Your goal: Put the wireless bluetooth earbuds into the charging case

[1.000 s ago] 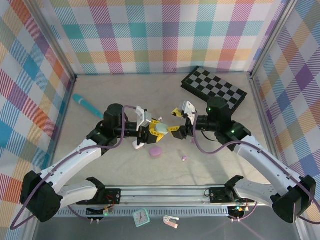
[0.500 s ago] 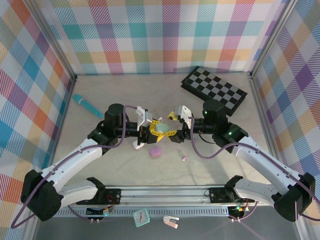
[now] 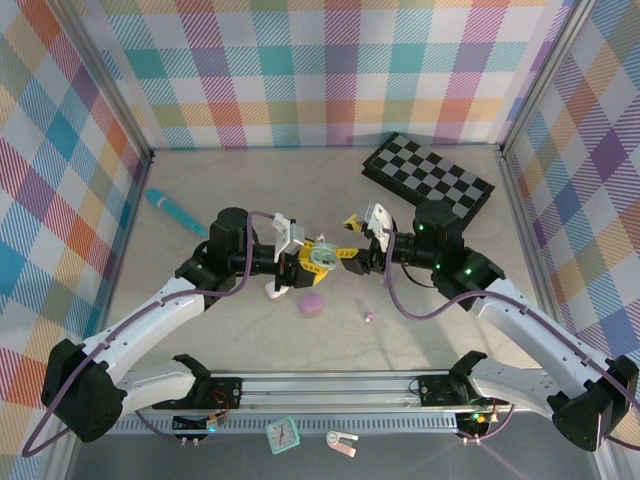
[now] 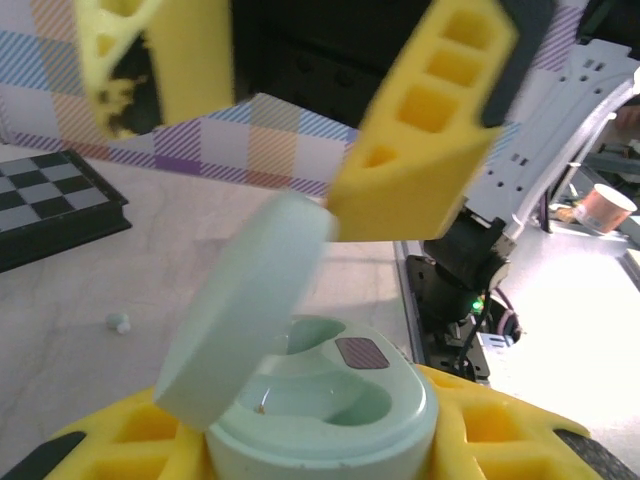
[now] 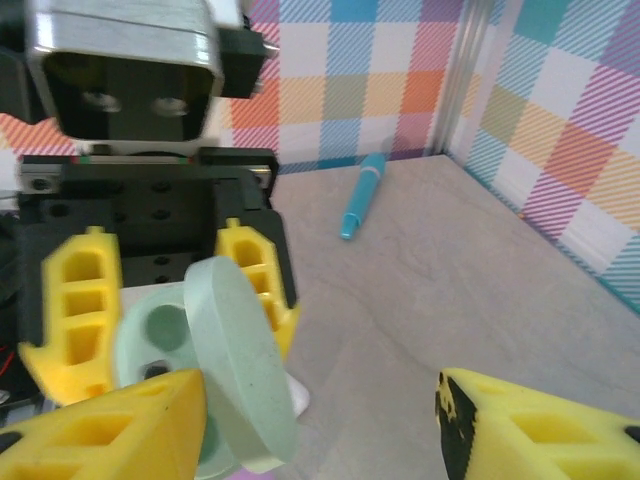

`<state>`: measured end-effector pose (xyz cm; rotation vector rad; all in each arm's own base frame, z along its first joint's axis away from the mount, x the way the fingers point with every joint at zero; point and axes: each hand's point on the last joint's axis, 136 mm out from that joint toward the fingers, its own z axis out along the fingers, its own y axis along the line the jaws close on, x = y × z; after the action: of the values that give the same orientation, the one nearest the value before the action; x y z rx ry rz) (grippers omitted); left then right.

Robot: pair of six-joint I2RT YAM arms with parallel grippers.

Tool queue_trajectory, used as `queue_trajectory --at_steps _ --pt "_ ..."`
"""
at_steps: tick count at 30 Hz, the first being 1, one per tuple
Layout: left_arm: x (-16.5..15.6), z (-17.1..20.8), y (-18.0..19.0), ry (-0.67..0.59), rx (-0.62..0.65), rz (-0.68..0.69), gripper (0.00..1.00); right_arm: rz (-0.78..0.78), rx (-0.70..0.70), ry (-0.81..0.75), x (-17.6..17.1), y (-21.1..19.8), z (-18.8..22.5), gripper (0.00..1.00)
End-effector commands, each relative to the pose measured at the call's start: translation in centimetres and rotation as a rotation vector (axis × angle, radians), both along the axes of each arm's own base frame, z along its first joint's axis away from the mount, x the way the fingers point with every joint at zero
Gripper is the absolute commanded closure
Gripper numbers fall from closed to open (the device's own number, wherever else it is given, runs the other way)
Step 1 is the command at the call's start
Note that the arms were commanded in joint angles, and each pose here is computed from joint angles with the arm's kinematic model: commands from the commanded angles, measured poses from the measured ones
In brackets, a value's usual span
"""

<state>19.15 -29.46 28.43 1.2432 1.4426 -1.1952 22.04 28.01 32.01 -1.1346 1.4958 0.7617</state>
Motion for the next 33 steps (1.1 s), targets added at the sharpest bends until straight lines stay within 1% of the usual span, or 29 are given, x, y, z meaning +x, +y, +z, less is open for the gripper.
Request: queue_trajectory --at_steps 1,5,9,12,17,20,22,24,25,29,33 --pt "-1.8 1.4 -0.1 -0.049 -0.041 -0.084 0.68 -0.033 0.002 0.0 1.0 0.0 0.1 0.42" --pt "-1.9 1.6 -0.1 -0.052 -0.045 -0.089 0.68 -0.006 -0.003 0.008 0.9 0.5 0.1 0.45" --pt "-1.8 1.6 -0.1 -0.057 -0.046 -0.083 0.68 0.137 -0.023 0.025 -1.1 1.4 -0.3 0.52" --pt "-1.7 1.6 -0.1 -0.057 -0.048 -0.084 0.68 0.201 -0.038 0.034 -1.9 1.7 -0.6 0.65" --pt "-1.9 1.6 -0.1 -0.054 -0.048 -0.09 0.68 0.222 -0.052 0.031 -2.1 1.8 -0.6 0.87" --pt "-1.8 1.5 -0.1 -0.055 -0.045 -0.089 0.68 0.228 -0.048 0.022 -2.2 1.8 -0.3 0.95" --pt "-1.7 1.4 -0.1 -0.054 -0.043 -0.085 0.68 0.228 -0.045 0.013 -2.3 1.8 0.0 0.99" --pt "-1.5 1.3 -0.1 -0.054 -0.041 -0.074 0.67 0.227 -0.04 0.009 -2.4 1.7 0.2 1.0" --pt "-1.3 1.3 -0.1 -0.058 -0.041 -0.062 0.65 0.224 -0.038 0.007 -2.3 1.7 0.2 1.0" --pt "-0.7 1.3 -0.1 -0.073 -0.041 -0.019 0.43 0.174 -0.028 -0.012 -1.5 1.5 0.5 1.0" --pt "0.0 1.4 0.0 -0.085 -0.037 0.021 0.36 0.096 -0.004 -0.041 -0.1 1.3 0.9 1.0"
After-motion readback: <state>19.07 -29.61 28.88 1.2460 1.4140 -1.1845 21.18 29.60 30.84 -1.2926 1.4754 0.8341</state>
